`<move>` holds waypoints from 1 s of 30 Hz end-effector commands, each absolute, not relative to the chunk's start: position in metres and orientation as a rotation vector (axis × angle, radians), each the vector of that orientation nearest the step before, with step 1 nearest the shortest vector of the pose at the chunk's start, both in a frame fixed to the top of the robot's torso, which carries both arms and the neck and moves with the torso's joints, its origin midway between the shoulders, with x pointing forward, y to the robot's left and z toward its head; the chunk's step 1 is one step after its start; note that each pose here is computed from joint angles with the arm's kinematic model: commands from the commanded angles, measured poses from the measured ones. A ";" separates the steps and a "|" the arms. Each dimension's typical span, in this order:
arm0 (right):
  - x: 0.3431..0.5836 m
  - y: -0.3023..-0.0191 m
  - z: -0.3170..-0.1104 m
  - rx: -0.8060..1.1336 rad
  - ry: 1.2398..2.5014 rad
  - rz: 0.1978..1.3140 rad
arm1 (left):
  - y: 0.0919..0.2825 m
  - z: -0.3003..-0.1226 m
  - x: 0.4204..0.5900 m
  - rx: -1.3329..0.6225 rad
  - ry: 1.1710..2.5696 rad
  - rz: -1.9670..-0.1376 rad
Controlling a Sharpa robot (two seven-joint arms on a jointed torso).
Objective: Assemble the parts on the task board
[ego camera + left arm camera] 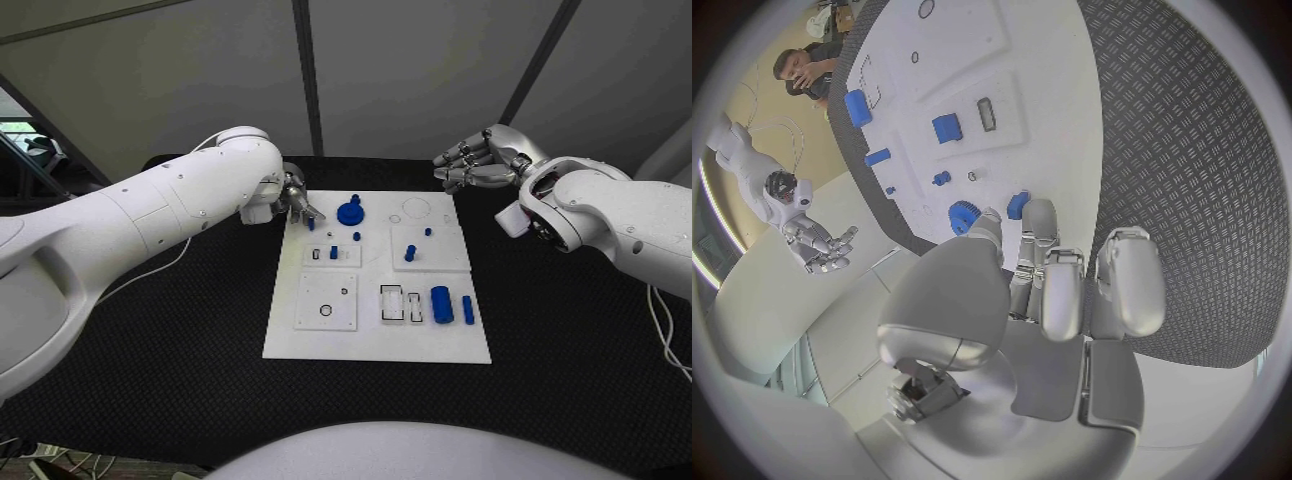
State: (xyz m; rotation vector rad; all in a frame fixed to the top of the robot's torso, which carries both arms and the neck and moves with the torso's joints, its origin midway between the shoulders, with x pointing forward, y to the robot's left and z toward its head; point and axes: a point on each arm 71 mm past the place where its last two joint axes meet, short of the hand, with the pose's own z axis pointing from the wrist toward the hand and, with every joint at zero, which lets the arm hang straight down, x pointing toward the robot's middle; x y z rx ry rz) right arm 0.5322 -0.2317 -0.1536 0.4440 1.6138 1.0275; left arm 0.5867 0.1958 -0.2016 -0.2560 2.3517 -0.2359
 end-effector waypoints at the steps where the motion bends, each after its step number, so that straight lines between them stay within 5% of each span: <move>1: 0.532 -0.231 -0.152 0.437 1.613 1.032 | 0.195 -0.201 0.586 -0.235 2.364 -0.239; 30: 0.533 -0.231 -0.152 0.437 1.615 1.032 | 0.201 -0.197 0.586 -0.280 2.316 -0.294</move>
